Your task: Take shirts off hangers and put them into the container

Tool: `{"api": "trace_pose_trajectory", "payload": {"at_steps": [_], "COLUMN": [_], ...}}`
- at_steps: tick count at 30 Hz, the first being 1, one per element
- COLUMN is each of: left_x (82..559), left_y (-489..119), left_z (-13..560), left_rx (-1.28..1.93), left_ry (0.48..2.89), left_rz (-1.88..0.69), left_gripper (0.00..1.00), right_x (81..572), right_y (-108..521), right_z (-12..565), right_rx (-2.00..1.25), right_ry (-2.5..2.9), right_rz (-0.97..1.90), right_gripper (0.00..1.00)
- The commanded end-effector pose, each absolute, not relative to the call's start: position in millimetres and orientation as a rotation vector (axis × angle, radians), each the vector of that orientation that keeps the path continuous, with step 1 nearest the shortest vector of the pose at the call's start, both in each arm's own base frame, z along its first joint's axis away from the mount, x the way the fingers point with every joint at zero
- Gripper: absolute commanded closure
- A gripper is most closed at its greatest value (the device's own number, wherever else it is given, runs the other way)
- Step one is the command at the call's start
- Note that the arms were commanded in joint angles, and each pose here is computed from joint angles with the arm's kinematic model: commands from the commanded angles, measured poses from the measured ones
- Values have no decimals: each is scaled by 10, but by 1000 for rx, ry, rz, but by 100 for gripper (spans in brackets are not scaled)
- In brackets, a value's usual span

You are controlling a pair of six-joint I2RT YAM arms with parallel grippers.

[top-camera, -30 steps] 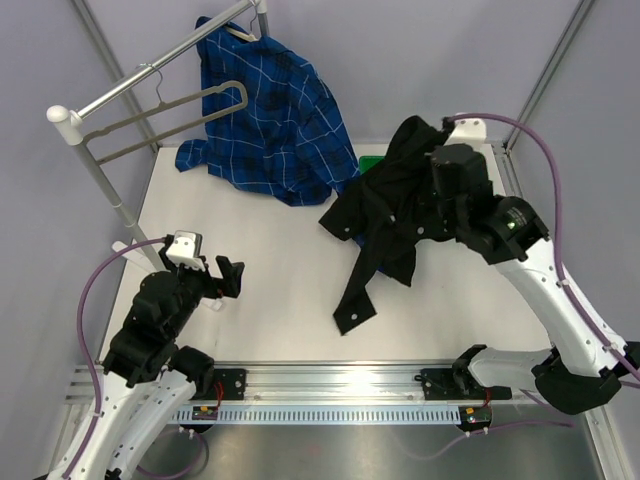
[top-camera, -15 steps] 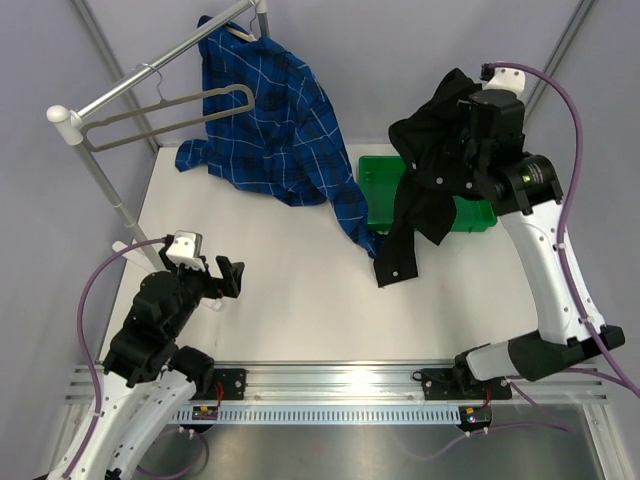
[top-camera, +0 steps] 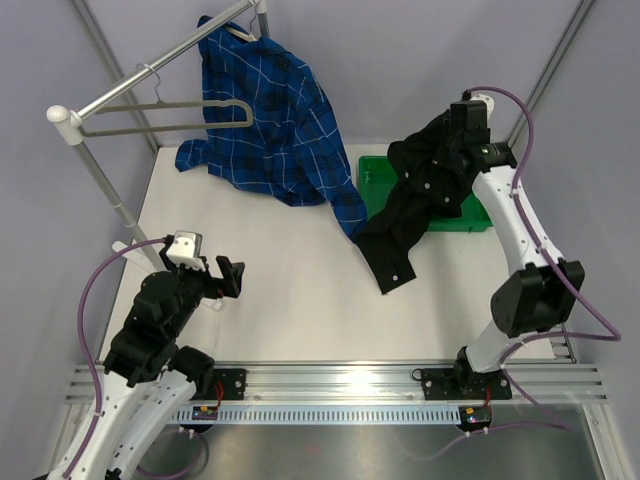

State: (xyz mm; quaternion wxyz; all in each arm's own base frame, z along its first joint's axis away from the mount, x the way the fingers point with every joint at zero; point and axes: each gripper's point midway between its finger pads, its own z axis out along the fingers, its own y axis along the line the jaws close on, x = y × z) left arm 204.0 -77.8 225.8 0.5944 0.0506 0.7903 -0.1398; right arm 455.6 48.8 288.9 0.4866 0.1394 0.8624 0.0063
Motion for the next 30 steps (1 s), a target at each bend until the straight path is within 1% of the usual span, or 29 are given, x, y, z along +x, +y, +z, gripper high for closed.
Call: {"api": "trace_pose_trajectory", "payload": {"at_steps": [1, 5, 7, 8, 10, 11, 13, 14, 18, 22, 23, 25, 26, 27, 28, 29, 30], "left_x": [2083, 2079, 2078, 2080, 2079, 2082, 2086, 2087, 2096, 2102, 2101, 2102, 2101, 2103, 2103, 2102, 2102], "left_y": [-777, -773, -766, -765, -767, -768, -776, -777, -786, -790, -788, -786, -786, -790, -790, -790, -789], "left_z": [2378, 2380, 2386, 2384, 2383, 2384, 2375, 2372, 2359, 2354, 2350, 2350, 2350, 2357, 2357, 2354, 2347], "left_rx": [95, 93, 91, 88, 90, 91, 94, 93, 97, 98, 98, 97, 96, 96, 98, 97, 98], "left_ry": [1782, 1781, 1778, 1779, 1779, 1779, 1784, 1785, 1791, 1796, 1796, 1796, 1796, 1795, 1794, 1796, 1799], "left_rz": [-335, -334, -333, -332, -333, -332, -334, -334, -334, -333, -333, -331, -333, -334, -333, -334, -332], "left_gripper": [1, 1, 1, 1, 1, 1, 1, 1, 1, 1, 1, 1, 1, 1, 1, 1, 1], "right_x": [4879, 5116, 5165, 5211, 5271, 5289, 5311, 5313, 5272, 5264, 5254, 5242, 5247, 5216, 5205, 5197, 5153], "right_y": [384, 239, 192, 178, 144, 175, 56, 48, 81, 13, -12, -66, -102, -120, -122, -129, -138], "right_z": [2767, 2196, 1973, 1750, 1554, 1310, 1127, 932, 602, 531, 577, 675, 853, 921, 1016, 1272, 1348], "right_rx": [442, 547, 587, 620, 655, 683, 739, 766, 821, 831, 812, 793, 767, 756, 733, 710, 700], "right_ry": [2050, 2137, 2174, 2209, 2245, 2294, 2327, 2361, 2452, 2454, 2453, 2438, 2403, 2392, 2376, 2325, 2314], "right_rz": [101, 131, 148, 156, 197, 211, 221, 216, 248, 243, 225, 187, 171, 159, 156, 164, 158], "right_gripper": [100, 100, 100, 100, 100, 100, 100, 100, 100, 85, 76, 69, 66, 58, 53, 50, 42]}}
